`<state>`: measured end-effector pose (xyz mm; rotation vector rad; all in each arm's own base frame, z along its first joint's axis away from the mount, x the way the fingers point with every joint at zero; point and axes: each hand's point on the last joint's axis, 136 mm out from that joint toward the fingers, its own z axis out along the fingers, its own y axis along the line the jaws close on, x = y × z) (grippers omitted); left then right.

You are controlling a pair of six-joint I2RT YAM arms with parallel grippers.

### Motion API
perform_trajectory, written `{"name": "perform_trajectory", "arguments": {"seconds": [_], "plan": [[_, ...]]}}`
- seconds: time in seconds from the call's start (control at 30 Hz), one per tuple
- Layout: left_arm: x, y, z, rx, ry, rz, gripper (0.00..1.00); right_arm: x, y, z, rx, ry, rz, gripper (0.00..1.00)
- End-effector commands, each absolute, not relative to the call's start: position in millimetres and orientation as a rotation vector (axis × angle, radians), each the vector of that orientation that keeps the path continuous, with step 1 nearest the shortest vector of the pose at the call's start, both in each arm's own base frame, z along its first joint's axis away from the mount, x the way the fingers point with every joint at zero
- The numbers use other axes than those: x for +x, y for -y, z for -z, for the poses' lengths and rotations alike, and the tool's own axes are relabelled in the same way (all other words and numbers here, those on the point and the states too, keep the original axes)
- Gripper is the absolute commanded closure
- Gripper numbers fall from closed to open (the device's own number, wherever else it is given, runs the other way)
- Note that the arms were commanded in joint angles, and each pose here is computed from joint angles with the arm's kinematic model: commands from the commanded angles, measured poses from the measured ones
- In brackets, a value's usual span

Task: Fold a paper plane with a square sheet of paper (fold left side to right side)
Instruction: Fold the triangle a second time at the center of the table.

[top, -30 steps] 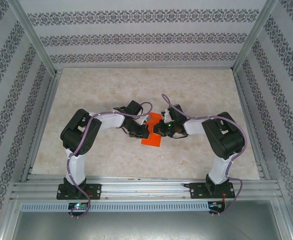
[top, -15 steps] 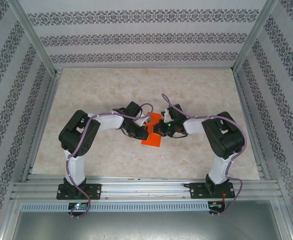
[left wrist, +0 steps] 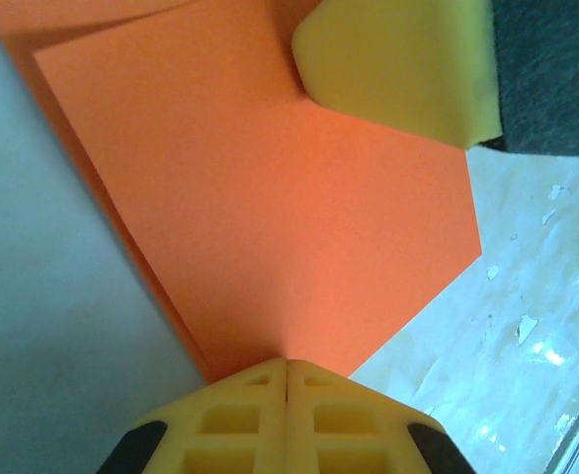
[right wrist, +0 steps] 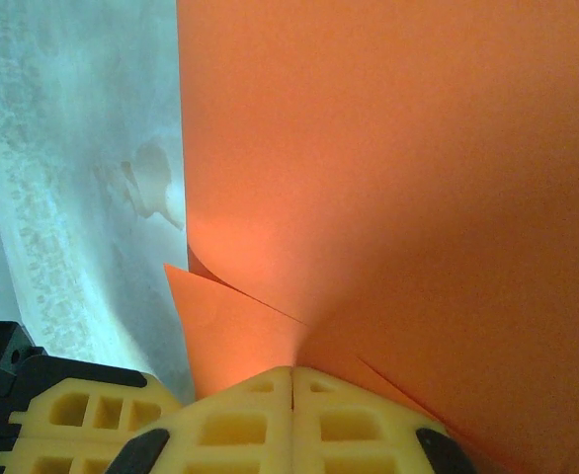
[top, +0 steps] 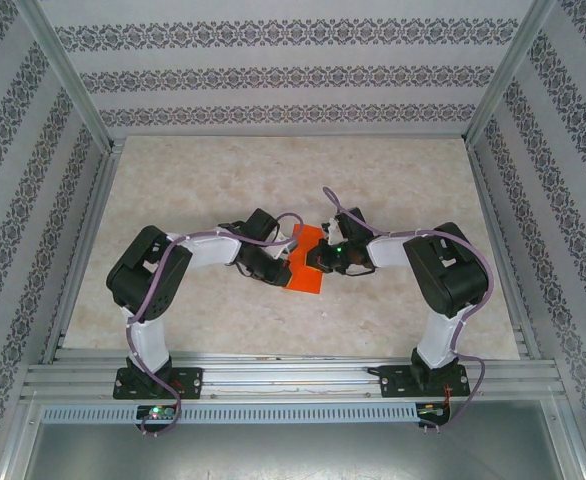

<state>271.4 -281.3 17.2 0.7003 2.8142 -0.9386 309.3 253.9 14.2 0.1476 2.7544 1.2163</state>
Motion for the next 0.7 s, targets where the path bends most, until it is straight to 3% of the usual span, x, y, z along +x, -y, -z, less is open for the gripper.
{"name": "perform_trajectory", "arguments": {"seconds": [0.0, 0.67], "plan": [[232.1, 241.2, 15.3, 0.666, -3.046, 0.731, 1.0, 282.1, -215.2, 39.0, 0.302, -2.957, -0.957, 1.0], [227.7, 225.0, 13.7, 0.602, -3.049, 0.656, 1.0, 282.0, -215.8, 38.0, 0.295, -2.959, -0.963, 1.0]]}}
